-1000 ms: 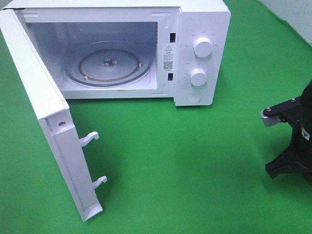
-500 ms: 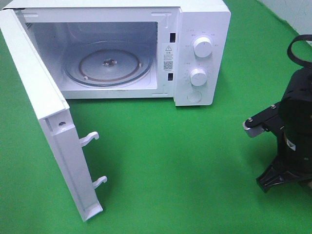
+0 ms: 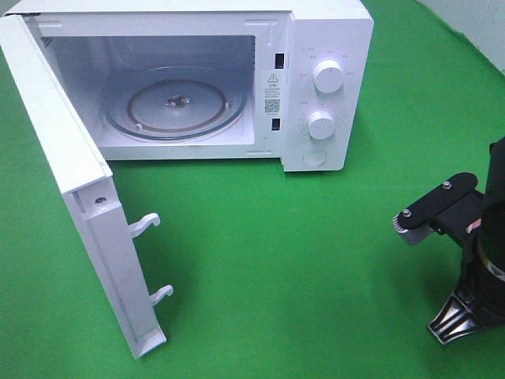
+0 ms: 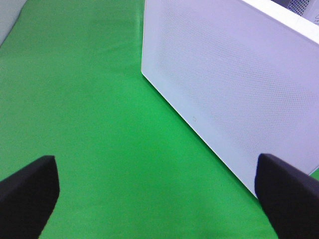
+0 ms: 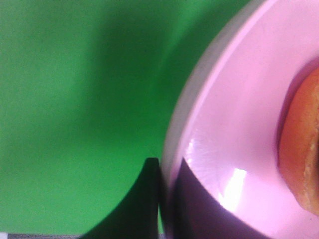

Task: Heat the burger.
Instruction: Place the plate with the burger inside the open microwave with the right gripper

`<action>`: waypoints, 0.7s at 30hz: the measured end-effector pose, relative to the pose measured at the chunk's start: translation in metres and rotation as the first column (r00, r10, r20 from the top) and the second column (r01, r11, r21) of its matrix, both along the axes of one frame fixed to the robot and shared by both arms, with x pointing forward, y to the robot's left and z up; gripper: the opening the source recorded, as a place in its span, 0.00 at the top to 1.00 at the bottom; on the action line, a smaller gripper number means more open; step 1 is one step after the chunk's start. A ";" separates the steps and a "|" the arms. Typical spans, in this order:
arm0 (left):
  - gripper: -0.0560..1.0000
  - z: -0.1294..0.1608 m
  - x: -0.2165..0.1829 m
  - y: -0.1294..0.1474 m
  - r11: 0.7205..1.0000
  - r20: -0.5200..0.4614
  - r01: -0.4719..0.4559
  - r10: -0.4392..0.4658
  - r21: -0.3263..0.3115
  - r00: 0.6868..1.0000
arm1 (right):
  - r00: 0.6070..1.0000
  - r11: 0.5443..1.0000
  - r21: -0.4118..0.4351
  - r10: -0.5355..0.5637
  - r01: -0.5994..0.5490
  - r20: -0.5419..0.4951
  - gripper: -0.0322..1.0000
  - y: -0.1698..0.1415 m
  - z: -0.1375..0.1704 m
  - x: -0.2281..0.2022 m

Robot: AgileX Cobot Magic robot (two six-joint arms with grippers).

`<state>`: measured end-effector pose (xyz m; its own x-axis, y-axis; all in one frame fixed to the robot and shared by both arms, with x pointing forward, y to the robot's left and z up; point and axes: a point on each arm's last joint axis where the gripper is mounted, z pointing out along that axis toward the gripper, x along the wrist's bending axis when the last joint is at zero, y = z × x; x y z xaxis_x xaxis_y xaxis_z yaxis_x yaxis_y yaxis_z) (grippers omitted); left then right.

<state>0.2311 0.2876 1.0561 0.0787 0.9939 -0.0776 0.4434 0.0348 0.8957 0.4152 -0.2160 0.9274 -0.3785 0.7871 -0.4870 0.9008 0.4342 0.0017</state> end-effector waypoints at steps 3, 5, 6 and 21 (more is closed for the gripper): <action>0.01 0.000 0.000 0.000 1.000 0.000 0.000 0.000 0.000 1.000 | 1.000 1.000 0.000 0.013 -0.013 0.007 0.95 0.001 0.003 -0.005; 0.01 0.000 0.000 0.000 1.000 0.000 0.000 0.000 0.000 1.000 | 0.999 1.000 0.001 0.031 -0.031 0.018 0.95 0.004 0.007 -0.009; 0.01 0.000 0.000 0.000 1.000 0.000 0.000 0.000 0.000 1.000 | 0.998 0.999 0.001 0.050 -0.050 0.028 0.95 0.006 0.011 -0.012; 0.01 0.000 0.000 0.000 1.000 0.000 0.000 0.000 0.000 1.000 | 0.982 0.983 -0.029 0.182 -0.181 0.043 0.95 0.028 0.023 -0.040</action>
